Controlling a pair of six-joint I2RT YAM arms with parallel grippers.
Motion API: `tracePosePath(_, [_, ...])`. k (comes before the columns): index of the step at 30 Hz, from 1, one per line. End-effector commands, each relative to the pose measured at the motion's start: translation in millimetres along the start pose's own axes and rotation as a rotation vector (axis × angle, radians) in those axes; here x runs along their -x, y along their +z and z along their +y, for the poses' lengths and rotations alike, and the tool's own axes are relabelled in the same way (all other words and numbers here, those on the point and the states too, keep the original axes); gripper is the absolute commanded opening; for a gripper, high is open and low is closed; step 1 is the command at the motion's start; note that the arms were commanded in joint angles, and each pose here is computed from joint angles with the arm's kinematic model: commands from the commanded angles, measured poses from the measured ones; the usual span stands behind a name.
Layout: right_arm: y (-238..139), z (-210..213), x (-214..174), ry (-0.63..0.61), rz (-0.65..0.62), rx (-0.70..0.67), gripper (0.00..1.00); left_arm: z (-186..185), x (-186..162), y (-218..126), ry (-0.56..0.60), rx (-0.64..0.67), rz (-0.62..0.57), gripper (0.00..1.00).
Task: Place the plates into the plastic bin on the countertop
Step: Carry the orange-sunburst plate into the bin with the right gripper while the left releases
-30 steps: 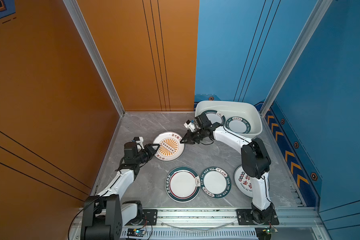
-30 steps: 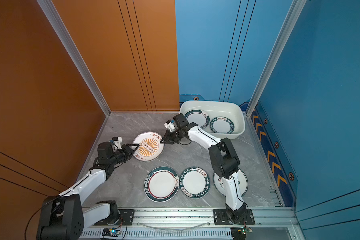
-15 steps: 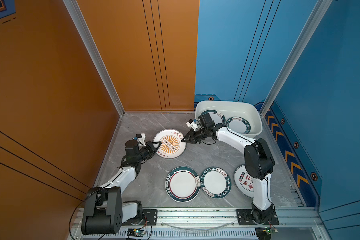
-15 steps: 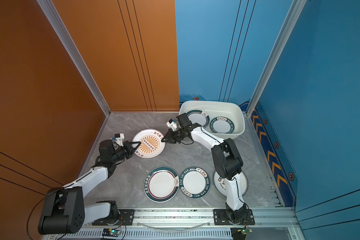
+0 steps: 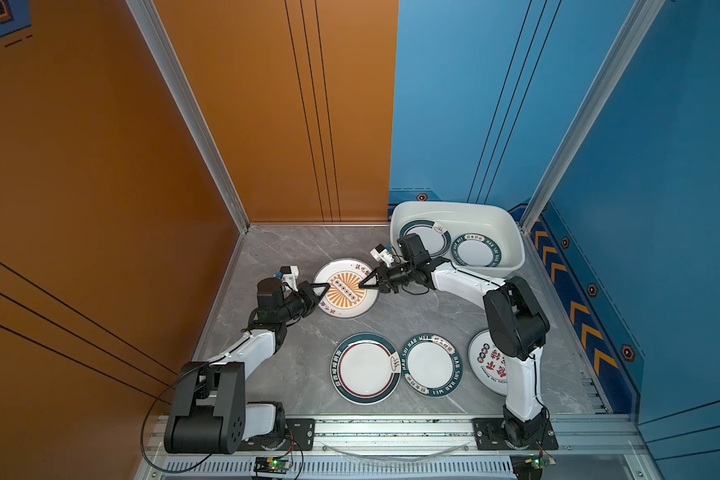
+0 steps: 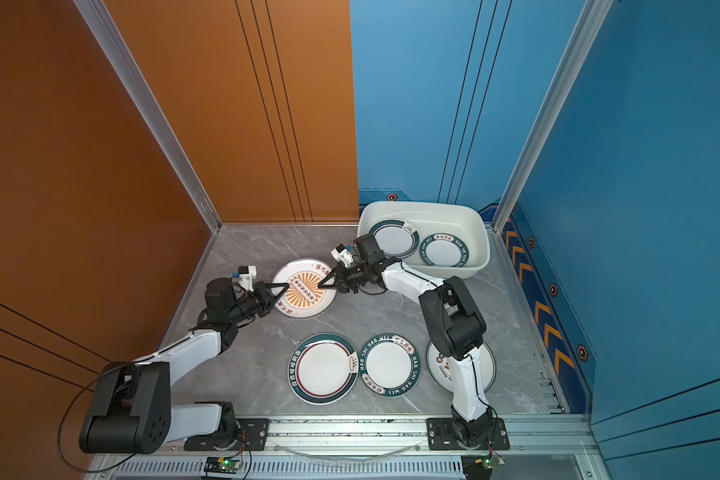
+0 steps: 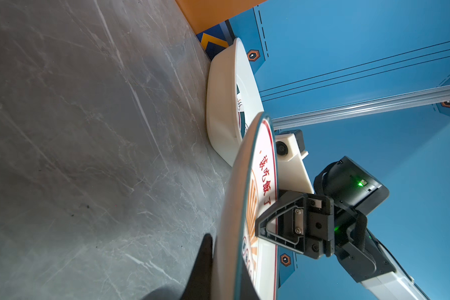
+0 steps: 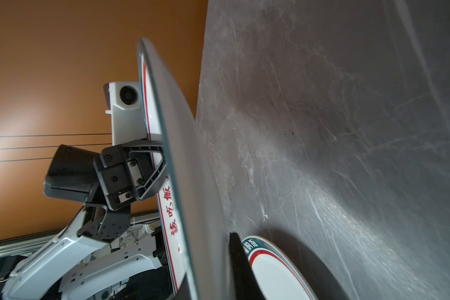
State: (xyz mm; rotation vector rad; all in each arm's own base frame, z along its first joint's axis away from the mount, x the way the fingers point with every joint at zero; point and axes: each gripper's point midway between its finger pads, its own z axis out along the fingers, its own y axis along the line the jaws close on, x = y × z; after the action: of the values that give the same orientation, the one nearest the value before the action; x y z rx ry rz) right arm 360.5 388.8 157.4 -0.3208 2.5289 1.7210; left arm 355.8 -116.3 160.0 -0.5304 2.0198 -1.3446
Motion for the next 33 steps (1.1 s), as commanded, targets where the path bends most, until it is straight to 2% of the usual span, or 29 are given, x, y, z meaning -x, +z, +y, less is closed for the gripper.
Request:
tracePosePath(1, [4,34,-6,-0.076,0.001,0.057,0.04,-18,-5,9,0.085,-0.051,0.038,0.05])
tracePosePath(3, [2,36,-4,-0.077,-0.007,0.056,0.00,-17,-6,9,0.083,-0.050,0.042,0.13])
tracePosePath(11, [-28,35,21,-0.061,-0.100,0.015,0.00,-20,-9,7,0.098,-0.059,0.045,0.54])
tracePosePath(14, [-46,30,32,-0.055,-0.142,-0.029,0.00,-22,-11,3,0.108,-0.062,0.036,0.74])
tracePosePath(16, [-62,25,42,-0.052,-0.176,-0.079,0.00,-23,-12,0,0.113,-0.062,0.025,0.95])
tracePosePath(17, [-69,21,45,-0.050,-0.189,-0.103,0.00,-23,-13,-1,0.115,-0.060,0.022,0.98])
tracePosePath(22, [-123,-8,76,-0.024,-0.308,-0.270,0.00,-13,-27,-8,0.146,-0.004,0.046,0.98])
tracePosePath(28, [-204,-56,120,0.084,-0.504,-0.406,0.00,3,-46,-19,0.201,0.097,0.067,0.98])
tracePosePath(33, [-255,-91,149,0.170,-0.622,-0.466,0.00,10,-52,-29,0.227,0.137,0.054,0.98])
